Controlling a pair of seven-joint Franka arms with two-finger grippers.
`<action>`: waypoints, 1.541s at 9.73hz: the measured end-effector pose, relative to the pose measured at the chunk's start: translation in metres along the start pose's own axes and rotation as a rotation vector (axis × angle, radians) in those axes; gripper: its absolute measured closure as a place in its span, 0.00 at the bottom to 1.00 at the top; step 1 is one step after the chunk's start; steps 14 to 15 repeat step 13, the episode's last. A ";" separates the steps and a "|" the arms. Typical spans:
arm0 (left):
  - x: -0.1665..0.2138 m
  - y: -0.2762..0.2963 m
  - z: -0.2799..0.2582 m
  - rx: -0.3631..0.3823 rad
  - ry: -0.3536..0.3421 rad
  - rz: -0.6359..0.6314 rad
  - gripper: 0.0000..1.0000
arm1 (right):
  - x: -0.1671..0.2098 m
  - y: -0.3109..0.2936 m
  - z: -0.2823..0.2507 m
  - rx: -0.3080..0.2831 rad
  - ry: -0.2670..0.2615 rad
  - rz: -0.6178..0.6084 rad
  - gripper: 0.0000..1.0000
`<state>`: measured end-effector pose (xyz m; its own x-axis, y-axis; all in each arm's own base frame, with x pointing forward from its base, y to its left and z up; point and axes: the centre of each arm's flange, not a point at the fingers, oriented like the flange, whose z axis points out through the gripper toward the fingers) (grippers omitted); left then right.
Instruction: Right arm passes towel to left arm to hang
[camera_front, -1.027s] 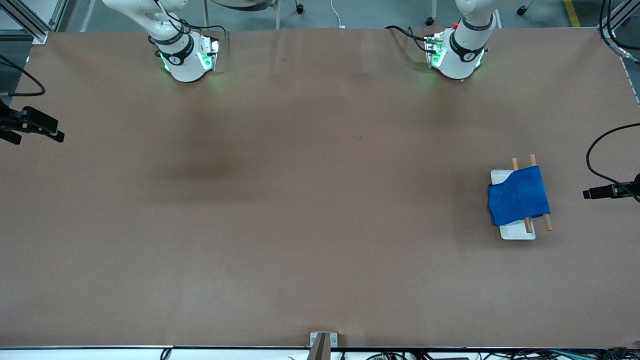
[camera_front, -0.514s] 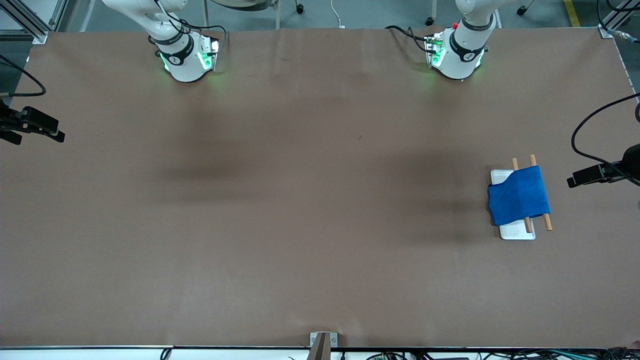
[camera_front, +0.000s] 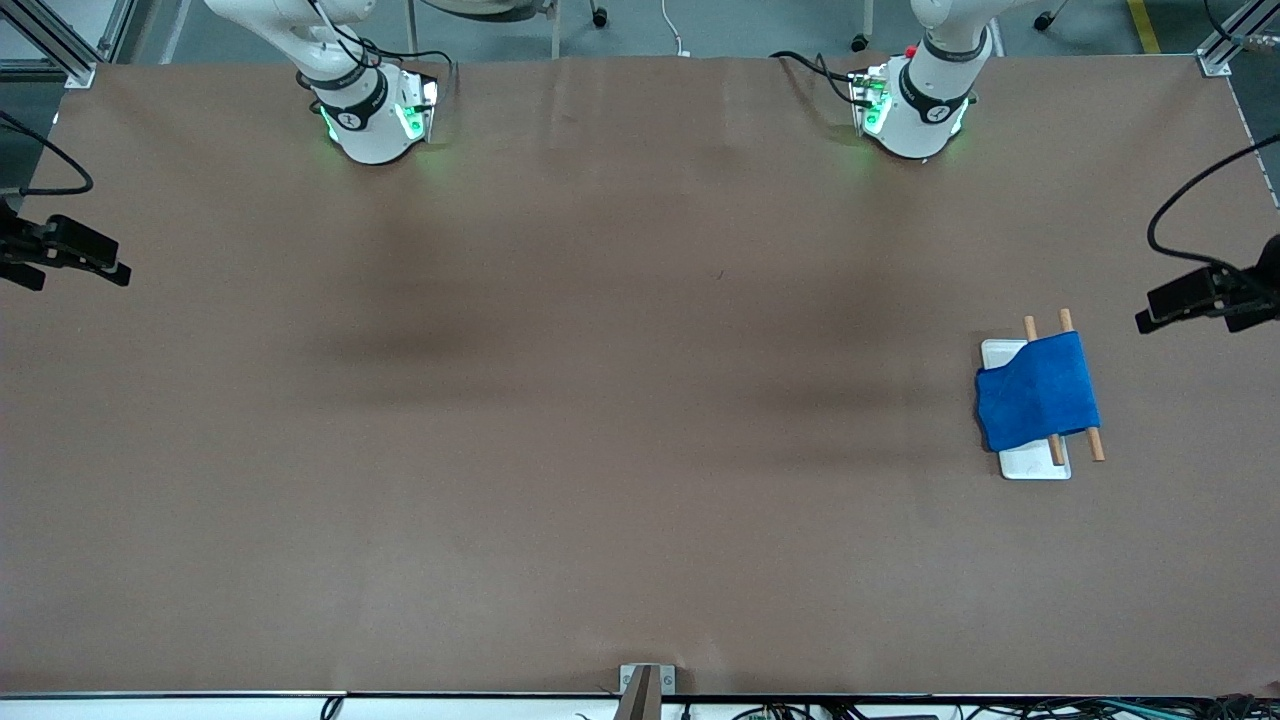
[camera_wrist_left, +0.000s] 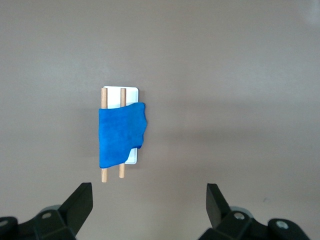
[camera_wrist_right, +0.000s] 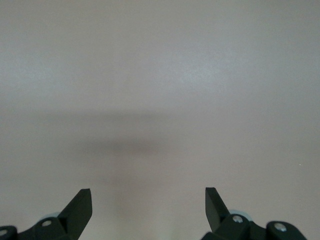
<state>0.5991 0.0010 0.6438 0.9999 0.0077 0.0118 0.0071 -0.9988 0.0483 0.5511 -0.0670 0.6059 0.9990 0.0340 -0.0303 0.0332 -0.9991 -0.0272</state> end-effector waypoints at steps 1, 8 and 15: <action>-0.013 0.014 -0.015 0.014 0.010 0.017 0.00 | 0.000 0.000 0.001 0.000 -0.001 0.000 0.00; -0.090 0.063 -0.004 0.066 -0.061 0.058 0.00 | 0.002 0.003 -0.003 -0.003 0.019 0.006 0.00; -0.092 0.059 -0.013 0.065 -0.034 0.052 0.00 | 0.002 0.003 -0.004 -0.004 0.020 0.005 0.00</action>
